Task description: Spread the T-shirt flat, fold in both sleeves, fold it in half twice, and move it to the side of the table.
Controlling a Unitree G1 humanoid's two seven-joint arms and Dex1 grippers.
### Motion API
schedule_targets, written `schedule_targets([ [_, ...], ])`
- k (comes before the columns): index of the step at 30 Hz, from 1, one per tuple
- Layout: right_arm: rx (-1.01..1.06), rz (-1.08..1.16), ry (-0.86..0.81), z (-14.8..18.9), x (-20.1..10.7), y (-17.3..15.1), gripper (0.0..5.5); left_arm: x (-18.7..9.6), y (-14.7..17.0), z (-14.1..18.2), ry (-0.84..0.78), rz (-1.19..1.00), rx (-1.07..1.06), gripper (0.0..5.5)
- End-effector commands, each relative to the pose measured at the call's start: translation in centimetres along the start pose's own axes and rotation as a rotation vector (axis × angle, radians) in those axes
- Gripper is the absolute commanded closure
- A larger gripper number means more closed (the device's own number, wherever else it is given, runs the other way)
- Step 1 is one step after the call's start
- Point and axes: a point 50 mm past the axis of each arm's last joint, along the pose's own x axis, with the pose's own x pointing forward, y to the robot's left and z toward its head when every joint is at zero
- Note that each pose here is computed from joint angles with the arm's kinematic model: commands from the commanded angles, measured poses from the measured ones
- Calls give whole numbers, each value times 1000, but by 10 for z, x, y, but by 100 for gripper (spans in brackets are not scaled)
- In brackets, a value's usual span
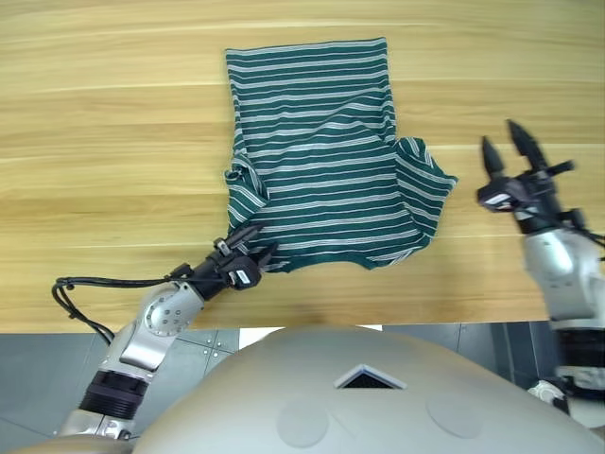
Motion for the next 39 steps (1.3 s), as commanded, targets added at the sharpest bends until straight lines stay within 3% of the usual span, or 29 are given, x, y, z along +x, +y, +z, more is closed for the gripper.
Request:
schedule_targets([
  [1,-94,398,14,-4,-35,39,362,-1,2,-12,75,3,39,323],
  [5,-51,595,-4,5,-55,68,362,-7,-2,-20,128,-17,61,323],
  [8,-46,638,-56,16,-51,78,362,-8,-12,-5,39,-44,7,323],
  [15,-33,545,-108,23,-16,84,362,-7,-16,4,-17,-40,-8,323],
  [25,-65,486,-17,-5,-11,75,362,-7,3,3,-14,75,43,323],
  [30,-54,516,-38,-3,-7,86,362,-6,5,9,-53,96,35,323],
  [33,-37,547,-68,3,-7,95,426,-6,7,15,-93,116,33,320],
  [39,-6,569,-84,7,-7,102,498,-9,11,34,-216,151,-22,320],
])
